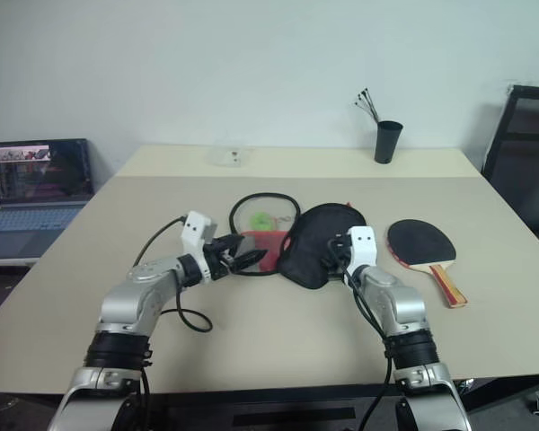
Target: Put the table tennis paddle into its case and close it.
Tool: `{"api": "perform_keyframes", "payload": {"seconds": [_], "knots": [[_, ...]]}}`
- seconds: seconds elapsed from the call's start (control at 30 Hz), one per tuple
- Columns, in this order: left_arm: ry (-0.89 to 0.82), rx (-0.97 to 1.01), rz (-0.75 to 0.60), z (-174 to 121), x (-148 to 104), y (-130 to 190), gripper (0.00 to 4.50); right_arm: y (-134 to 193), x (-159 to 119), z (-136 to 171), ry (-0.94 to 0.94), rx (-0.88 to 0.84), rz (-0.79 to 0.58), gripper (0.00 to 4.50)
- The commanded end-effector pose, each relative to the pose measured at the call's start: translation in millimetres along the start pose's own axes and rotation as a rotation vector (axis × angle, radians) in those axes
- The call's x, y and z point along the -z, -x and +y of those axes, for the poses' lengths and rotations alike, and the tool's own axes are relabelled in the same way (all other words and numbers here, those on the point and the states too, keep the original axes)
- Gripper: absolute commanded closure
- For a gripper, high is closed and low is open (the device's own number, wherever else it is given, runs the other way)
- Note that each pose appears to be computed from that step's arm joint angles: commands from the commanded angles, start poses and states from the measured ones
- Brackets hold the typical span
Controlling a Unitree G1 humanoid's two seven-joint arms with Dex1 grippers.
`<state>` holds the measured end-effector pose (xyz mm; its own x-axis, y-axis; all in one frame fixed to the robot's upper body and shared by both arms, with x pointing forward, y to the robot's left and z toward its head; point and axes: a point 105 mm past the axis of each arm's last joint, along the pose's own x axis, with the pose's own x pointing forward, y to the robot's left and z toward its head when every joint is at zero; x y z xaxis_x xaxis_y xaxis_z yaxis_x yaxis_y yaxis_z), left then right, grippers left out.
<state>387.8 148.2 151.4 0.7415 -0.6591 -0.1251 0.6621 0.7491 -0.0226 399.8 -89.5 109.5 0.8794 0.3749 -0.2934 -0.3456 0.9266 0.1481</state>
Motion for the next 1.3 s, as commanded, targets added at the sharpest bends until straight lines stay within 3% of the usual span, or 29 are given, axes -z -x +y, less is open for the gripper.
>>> {"api": "perform_keyframes", "payload": {"seconds": [0.03, 0.33, 0.57, 1.03, 1.13, 1.3], "knots": [[-0.043, 0.019, -0.044, -6.2, -14.0, -0.3, 0.02, 6.5, -12.9, 12.5, 0.102, -0.025, -0.065, 0.0], [-0.041, 0.02, -0.038, -6.9, -11.9, -0.2, 0.02, 22.4, -13.6, -1.4, 0.18, 0.099, -0.115, 0.0], [-0.042, 0.021, -0.035, -6.8, -11.9, -1.6, 0.02, 13.5, 0.2, 26.7, -0.033, -0.05, -0.064, 0.0], [-0.043, 0.005, -0.03, -5.9, -7.5, 2.4, 0.02, 0.7, 2.5, 39.2, 0.041, -0.077, -0.039, 0.0], [-0.045, 0.003, -0.028, -5.8, -6.4, 3.2, 0.0, 1.2, 2.3, 39.6, 0.003, -0.078, -0.04, 0.9], [-0.047, 0.024, -0.035, -12.0, -9.5, -0.3, 0.0, 5.5, 1.3, 32.8, -0.158, -0.085, -0.02, 2.75]]}}
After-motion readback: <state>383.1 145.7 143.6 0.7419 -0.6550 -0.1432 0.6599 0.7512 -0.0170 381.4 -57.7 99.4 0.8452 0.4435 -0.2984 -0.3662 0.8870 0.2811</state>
